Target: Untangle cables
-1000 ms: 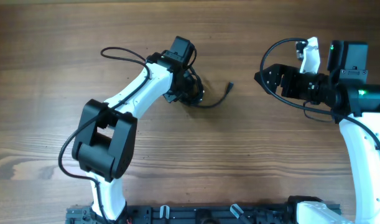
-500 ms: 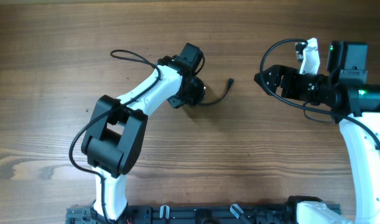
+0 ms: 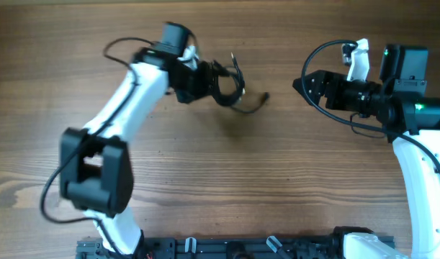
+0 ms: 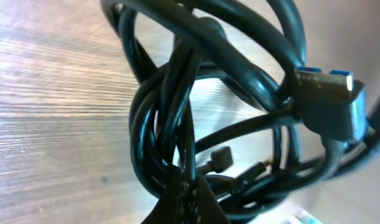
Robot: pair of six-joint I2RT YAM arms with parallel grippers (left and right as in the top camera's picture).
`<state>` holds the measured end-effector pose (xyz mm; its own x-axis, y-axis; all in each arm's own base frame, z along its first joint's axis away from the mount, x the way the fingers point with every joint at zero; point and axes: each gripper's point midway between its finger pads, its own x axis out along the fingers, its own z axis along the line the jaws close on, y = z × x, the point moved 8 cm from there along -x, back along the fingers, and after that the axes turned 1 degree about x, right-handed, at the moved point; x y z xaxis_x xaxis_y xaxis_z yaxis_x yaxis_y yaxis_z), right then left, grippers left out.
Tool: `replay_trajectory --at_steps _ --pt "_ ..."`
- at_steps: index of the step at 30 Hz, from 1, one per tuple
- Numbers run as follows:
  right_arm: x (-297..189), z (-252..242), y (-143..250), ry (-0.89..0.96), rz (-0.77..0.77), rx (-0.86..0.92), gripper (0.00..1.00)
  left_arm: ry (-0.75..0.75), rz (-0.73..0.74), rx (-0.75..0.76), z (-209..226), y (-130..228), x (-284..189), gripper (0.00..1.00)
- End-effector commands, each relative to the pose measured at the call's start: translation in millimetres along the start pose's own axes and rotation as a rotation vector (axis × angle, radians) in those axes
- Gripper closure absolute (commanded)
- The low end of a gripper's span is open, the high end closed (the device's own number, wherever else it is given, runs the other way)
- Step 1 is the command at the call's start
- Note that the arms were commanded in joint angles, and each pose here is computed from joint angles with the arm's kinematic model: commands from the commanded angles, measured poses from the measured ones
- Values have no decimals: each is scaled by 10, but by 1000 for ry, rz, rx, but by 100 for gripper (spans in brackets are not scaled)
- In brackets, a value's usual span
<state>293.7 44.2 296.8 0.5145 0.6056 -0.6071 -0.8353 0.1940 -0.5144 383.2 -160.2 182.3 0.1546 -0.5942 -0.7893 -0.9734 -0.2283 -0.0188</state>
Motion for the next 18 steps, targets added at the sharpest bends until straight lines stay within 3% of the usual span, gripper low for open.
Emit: replay_trajectory --at_steps 1,3,9,12,18 --pt "58 204 -62 -102 -2 -24 6 383 146 168 -299 104 -354 96" --pt "159 405 -66 -148 -4 -74 9 452 166 216 -327 123 -398 96" --pt "435 818 -44 -64 -83 -176 12 456 154 265 -333 121 -395 96" --pt "534 832 -56 35 -128 -201 15 457 163 271 -360 148 -374 96" --pt "951 604 -6 116 -34 -169 28 440 195 312 -497 286 -252 96"
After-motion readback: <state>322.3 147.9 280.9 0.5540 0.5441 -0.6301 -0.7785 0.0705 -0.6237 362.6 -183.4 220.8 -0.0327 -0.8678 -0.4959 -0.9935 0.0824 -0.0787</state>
